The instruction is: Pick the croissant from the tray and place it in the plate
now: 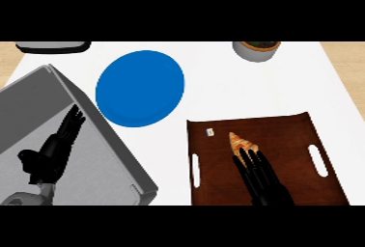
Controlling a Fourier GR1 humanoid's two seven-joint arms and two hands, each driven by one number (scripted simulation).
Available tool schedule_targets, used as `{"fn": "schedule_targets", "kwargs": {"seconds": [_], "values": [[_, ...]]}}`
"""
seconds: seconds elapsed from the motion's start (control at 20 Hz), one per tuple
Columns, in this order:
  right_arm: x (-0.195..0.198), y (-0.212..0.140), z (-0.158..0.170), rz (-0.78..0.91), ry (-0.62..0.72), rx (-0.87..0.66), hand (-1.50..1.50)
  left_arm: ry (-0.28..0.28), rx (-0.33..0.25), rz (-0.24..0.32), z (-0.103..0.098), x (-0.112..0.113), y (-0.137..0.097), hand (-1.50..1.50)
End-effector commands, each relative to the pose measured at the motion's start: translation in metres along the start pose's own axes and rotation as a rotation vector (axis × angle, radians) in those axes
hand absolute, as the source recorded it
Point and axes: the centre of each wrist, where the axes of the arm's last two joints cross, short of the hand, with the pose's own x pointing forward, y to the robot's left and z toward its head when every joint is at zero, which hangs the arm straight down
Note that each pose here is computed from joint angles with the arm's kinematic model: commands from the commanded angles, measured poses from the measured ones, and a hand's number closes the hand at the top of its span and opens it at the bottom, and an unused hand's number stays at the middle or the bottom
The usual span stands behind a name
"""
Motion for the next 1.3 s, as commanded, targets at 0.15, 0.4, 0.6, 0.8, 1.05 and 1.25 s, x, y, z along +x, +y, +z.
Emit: {"fn": "schedule_targets", "kwargs": {"seconds": [0.15,0.4,0.6,0.8,1.05,1.25], "values": [[0.044,-0.019,-0.009,0.073,0.165,0.112,-1.5,-0.002,0.007,0.003,0.003,-0.003,0.003,0.0],[0.029,-0.033,-0.023,0.152,0.225,0.156,-1.5,0.019,-0.004,0.025,-0.005,-0.006,0.0,0.0],[0.032,-0.036,-0.044,0.255,0.272,0.188,-1.5,0.007,0.006,0.021,-0.01,-0.009,-0.001,0.0],[0.02,-0.01,-0.052,0.247,0.284,0.246,-1.5,0.005,-0.022,0.007,-0.005,0.008,0.003,0.0],[0.007,0.002,-0.056,0.232,0.299,0.234,-1.5,-0.005,-0.029,0.012,-0.01,0.008,0.01,0.0],[0.014,0.032,-0.067,0.308,0.297,0.256,-1.5,-0.006,-0.01,0.005,0.002,-0.01,0.002,0.0]]}}
